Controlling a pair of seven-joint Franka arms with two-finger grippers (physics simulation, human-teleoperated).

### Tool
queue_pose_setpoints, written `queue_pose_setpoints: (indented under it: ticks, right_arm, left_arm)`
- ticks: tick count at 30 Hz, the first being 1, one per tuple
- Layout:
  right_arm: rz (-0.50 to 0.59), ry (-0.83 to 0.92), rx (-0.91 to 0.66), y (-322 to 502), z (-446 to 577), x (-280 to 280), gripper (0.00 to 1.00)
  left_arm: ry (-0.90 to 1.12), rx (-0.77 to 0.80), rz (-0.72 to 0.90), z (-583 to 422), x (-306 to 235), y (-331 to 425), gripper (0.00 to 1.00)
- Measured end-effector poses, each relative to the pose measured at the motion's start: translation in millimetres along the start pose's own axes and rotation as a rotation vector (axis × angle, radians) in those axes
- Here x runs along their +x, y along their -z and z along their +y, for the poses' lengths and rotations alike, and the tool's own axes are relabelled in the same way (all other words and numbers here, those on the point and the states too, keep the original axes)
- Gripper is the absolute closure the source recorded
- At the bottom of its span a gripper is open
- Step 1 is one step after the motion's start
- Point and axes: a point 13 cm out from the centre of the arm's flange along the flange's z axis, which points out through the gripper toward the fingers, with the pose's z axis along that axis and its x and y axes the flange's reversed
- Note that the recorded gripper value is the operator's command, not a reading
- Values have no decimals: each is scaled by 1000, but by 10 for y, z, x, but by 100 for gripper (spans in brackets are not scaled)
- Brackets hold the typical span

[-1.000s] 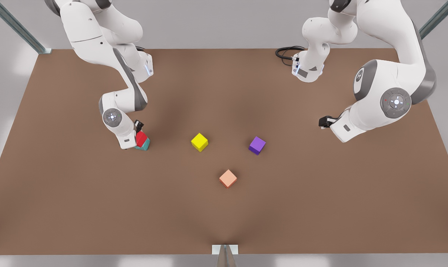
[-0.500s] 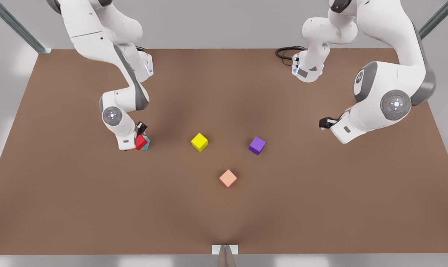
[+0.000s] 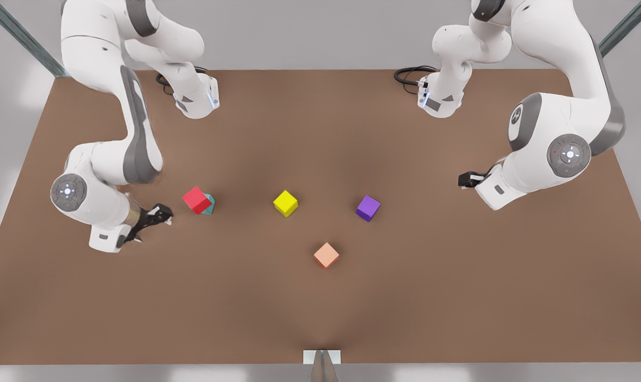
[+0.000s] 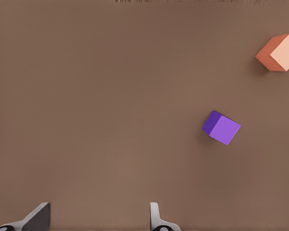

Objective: Pick up red wooden cube and pass to hand red wooden cube and place in blue wooden cube

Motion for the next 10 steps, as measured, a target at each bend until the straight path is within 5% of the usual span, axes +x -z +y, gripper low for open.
queue_pose_setpoints:
  ticks: [4, 10]
  right_arm:
    - [-12, -142, 62, 1366, 10, 445, 0]
    - [118, -312, 18, 1507, 208, 1127, 0]
  left_arm:
    - [3, 2, -10, 17, -6, 51, 0]
    - [7, 5, 5, 43, 24, 38, 0]
